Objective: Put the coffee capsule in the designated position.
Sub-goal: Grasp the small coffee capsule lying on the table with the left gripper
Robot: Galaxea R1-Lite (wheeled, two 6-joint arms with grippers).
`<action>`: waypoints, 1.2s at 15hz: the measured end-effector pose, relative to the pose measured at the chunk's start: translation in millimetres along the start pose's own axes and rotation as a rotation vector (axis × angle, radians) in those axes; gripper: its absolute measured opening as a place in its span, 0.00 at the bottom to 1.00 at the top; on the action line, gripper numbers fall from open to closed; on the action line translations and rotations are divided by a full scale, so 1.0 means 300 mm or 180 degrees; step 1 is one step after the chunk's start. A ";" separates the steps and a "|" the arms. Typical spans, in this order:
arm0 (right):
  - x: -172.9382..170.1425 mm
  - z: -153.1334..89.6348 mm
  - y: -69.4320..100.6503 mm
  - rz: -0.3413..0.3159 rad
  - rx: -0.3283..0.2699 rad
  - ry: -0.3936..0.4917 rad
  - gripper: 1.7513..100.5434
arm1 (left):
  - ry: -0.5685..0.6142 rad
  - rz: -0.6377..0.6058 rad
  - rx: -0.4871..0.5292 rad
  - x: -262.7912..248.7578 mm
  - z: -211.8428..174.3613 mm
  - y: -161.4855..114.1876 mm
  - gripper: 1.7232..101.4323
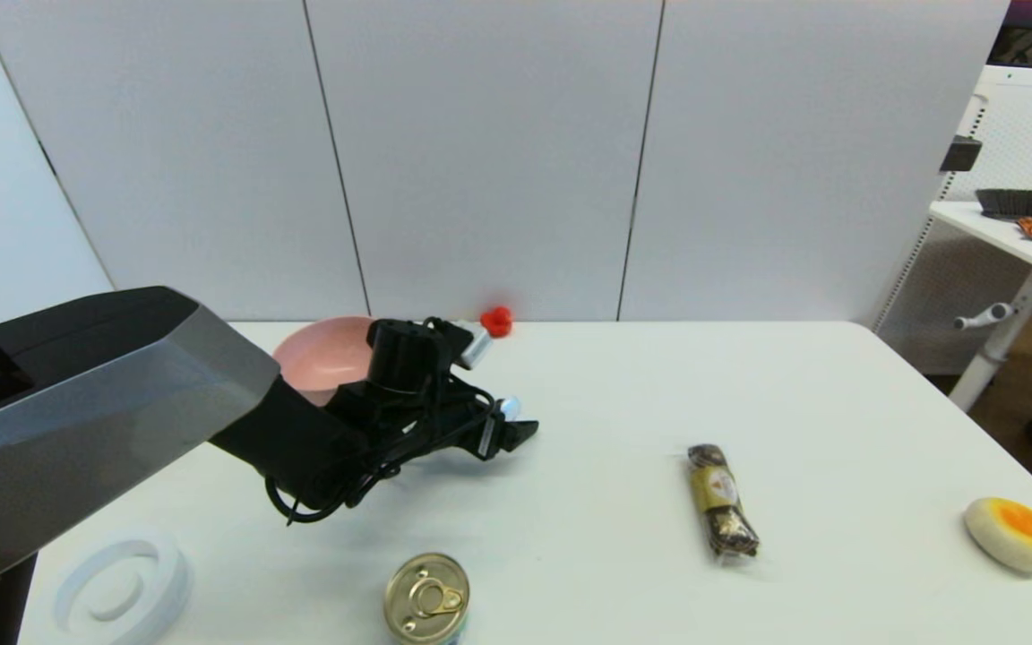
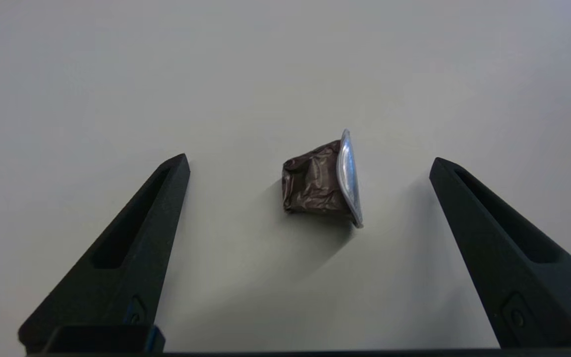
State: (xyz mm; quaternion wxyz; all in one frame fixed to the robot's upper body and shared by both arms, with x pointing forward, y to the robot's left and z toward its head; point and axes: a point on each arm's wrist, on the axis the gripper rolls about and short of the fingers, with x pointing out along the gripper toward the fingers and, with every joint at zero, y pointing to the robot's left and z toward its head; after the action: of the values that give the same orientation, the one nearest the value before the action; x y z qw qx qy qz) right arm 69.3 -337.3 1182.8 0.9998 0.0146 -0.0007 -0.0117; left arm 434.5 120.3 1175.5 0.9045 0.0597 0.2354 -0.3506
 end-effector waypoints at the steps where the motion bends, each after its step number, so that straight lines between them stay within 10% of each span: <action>1: 0.000 0.000 0.000 0.0000 0.0000 0.0000 0.97 | 0.0017 0.0006 -0.0005 -0.006 -0.005 0.002 0.96; 18: 0.000 0.000 0.000 0.0001 -0.0001 0.0000 0.97 | 0.0101 0.0011 0.0019 -0.018 -0.014 0.001 0.96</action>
State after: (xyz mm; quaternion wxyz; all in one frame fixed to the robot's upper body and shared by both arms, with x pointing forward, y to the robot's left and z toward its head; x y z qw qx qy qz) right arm 69.3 -337.3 1182.8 0.9998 0.0144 -0.0007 -0.0115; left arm 429.5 125.0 1174.2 0.9011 0.0685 0.2486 -0.3487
